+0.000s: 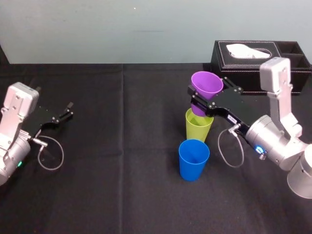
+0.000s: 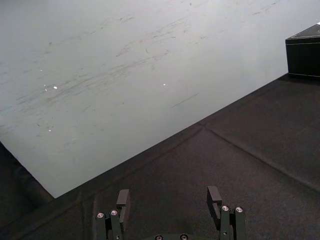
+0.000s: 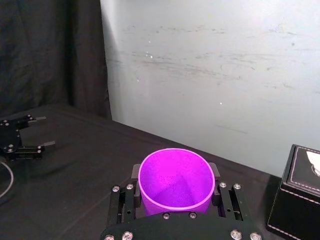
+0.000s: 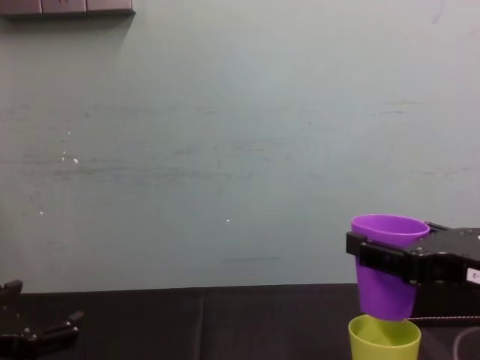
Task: Stack the three plastic cups sequentially using one hand.
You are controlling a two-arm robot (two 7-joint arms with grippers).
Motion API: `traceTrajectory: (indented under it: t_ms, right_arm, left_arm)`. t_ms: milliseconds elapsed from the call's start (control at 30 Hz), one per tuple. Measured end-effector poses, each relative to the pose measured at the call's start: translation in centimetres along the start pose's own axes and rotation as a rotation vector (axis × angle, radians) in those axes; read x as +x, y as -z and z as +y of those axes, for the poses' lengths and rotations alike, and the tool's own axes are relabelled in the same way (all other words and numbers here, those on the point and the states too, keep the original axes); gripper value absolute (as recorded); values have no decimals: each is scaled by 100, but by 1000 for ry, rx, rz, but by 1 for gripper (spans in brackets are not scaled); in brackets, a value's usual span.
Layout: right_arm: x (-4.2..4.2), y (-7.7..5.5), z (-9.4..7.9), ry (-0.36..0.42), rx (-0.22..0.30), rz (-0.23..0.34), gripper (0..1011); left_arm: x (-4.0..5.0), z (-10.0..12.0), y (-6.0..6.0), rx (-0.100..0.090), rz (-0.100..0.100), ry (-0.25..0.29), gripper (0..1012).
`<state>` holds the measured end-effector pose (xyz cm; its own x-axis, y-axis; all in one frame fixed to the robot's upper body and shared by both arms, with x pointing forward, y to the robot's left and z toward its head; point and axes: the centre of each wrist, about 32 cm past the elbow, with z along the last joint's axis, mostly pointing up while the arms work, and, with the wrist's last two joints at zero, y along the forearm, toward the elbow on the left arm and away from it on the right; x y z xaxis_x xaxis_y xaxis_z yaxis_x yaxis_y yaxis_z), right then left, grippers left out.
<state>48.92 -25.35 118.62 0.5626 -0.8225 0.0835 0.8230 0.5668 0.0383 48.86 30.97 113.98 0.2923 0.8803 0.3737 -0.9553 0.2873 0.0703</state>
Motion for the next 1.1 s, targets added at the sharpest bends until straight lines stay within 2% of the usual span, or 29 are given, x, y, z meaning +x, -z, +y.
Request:
traceTrajectory:
  t_ms: [233,467,1100]
  right_arm:
    - [35,130,83,-4,3,-5,747]
    - [58,198,119,1,-7,-6,746]
    - [45,252,122,-14,-29,-2,747]
  left_arm:
    - [0,0,0,0,0,0,1011]
    - [0,0,0,0,0,0,1012]
    - [0,0,0,0,0,0,1011]
